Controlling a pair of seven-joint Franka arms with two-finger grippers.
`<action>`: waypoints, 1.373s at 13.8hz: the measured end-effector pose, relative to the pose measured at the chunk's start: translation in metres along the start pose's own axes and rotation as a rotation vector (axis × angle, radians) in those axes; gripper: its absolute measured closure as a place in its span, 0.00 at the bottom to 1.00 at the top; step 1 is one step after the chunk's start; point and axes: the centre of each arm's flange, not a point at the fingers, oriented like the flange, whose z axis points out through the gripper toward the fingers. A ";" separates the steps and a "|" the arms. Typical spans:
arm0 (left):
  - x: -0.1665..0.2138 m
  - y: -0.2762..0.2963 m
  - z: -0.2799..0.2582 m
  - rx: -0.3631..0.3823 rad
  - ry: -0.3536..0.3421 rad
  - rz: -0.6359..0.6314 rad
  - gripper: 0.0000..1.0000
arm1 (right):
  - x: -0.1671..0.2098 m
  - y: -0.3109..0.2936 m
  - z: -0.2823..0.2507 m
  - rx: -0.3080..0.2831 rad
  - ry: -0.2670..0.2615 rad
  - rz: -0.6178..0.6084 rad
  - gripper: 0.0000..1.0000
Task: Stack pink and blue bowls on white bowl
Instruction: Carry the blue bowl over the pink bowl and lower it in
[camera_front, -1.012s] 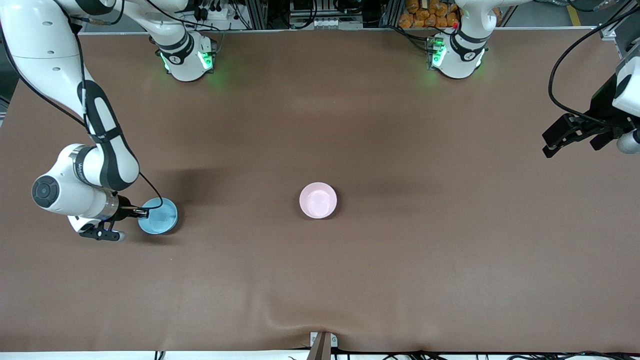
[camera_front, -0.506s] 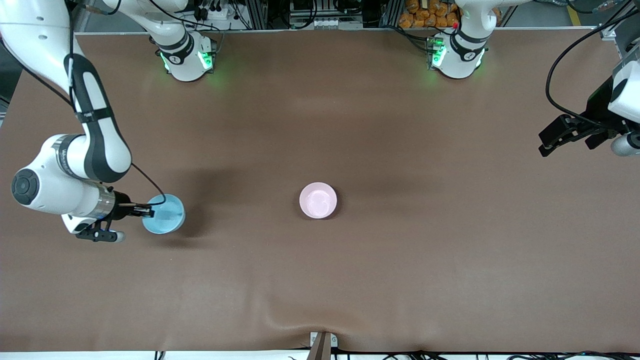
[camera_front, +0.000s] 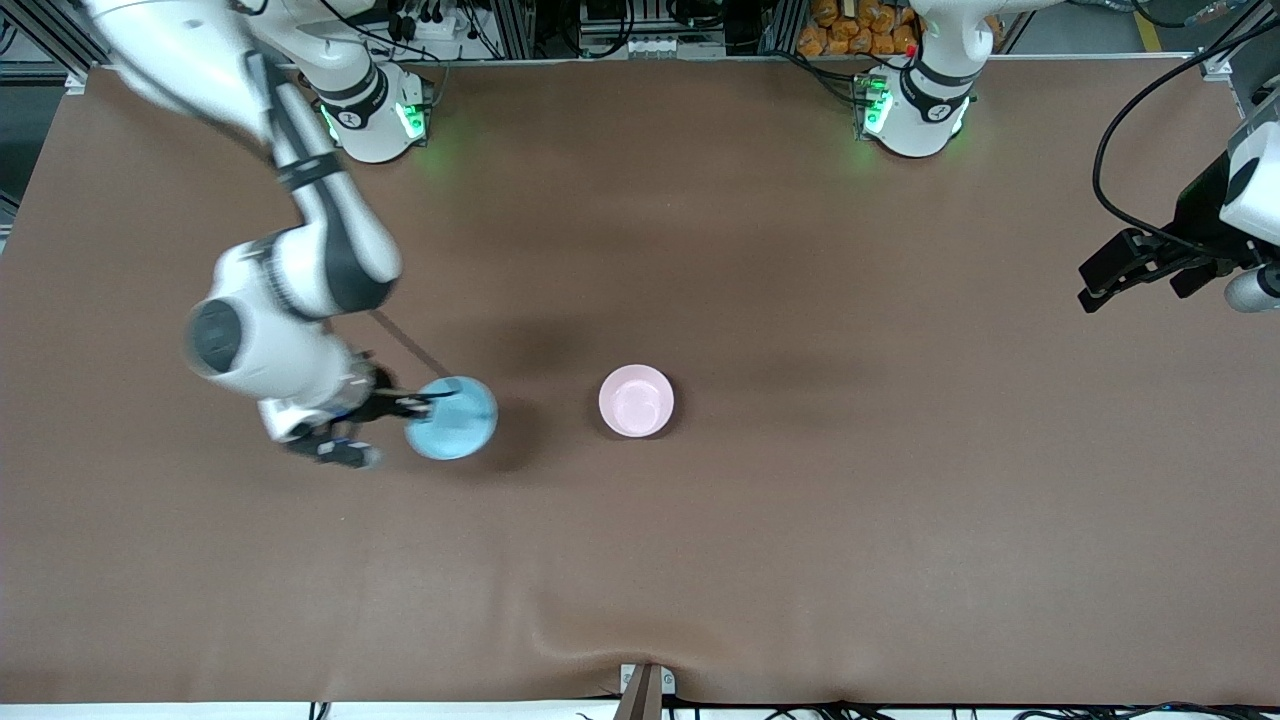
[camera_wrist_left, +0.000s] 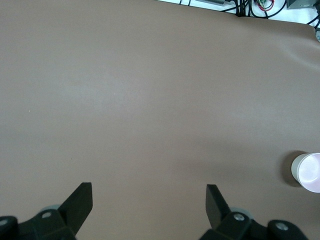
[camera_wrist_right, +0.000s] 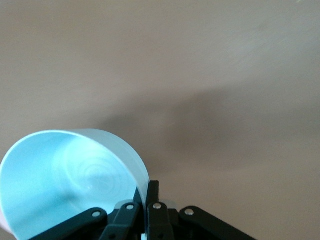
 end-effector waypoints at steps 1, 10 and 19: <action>0.000 0.000 0.000 0.000 0.000 -0.001 0.00 | -0.017 -0.026 0.005 0.008 0.010 0.023 0.97; 0.000 0.002 0.002 -0.001 -0.003 0.004 0.00 | -0.072 -0.136 0.063 0.036 0.018 0.177 0.97; -0.001 0.010 0.005 -0.002 -0.010 0.018 0.00 | -0.095 -0.160 0.099 0.032 0.011 0.186 0.97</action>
